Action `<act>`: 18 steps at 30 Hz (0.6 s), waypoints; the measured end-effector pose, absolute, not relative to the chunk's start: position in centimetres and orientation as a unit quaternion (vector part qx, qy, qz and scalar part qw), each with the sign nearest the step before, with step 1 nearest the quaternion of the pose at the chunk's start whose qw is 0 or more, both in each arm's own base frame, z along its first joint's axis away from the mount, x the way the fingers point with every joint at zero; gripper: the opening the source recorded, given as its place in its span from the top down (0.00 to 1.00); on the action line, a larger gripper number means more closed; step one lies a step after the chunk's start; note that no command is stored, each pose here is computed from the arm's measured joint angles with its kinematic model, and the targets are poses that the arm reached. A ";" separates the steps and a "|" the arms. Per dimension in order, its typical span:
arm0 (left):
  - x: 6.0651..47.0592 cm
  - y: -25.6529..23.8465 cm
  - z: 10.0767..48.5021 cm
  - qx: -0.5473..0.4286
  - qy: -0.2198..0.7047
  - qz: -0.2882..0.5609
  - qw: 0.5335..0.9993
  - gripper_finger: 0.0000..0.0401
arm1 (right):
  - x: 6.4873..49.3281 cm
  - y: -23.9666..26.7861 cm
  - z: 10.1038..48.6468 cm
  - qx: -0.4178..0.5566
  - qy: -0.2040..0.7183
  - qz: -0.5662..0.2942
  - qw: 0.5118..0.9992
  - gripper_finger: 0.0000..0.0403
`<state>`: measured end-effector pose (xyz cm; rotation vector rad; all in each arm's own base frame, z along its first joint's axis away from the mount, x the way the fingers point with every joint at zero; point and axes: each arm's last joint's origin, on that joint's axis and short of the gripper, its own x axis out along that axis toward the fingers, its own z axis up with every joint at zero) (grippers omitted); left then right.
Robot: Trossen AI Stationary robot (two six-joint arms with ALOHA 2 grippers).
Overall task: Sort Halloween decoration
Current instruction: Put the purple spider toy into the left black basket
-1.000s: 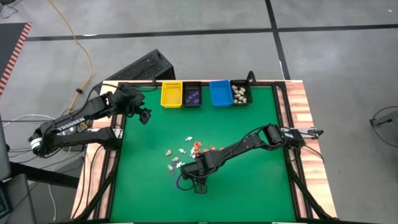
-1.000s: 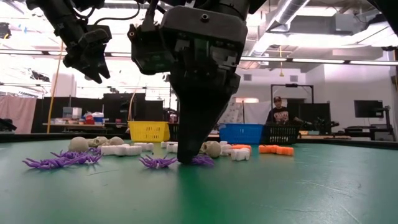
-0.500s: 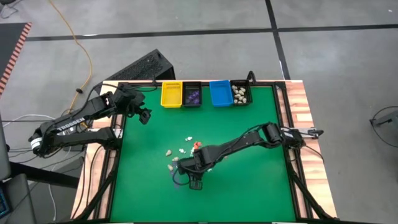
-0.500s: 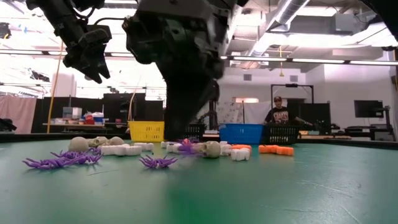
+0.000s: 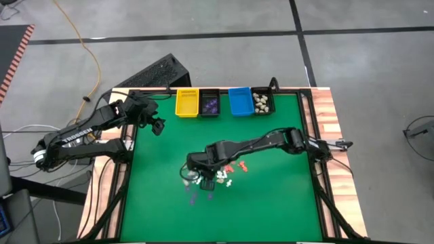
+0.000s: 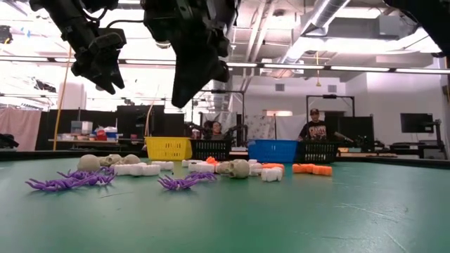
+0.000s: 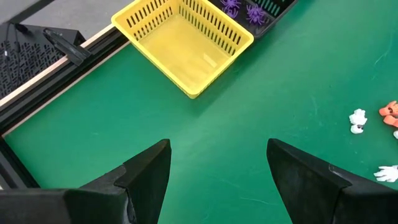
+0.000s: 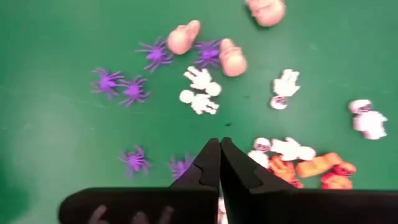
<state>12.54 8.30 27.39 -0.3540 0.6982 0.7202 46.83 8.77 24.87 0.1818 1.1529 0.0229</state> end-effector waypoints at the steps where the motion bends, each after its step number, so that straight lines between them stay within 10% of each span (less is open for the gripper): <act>1: 12.5 8.3 27.4 -0.169 0.333 0.343 0.862 0.36 | 46.8 8.6 24.9 0.086 0.547 0.013 0.833 0.90; 11: 12.5 8.3 27.4 -0.163 0.335 0.341 0.863 0.36 | 46.0 12.0 24.6 0.040 0.555 0.065 0.828 0.46; 18: 12.5 8.3 27.4 -0.163 0.335 0.341 0.863 0.36 | 45.4 13.0 21.9 0.039 0.577 0.061 0.814 0.39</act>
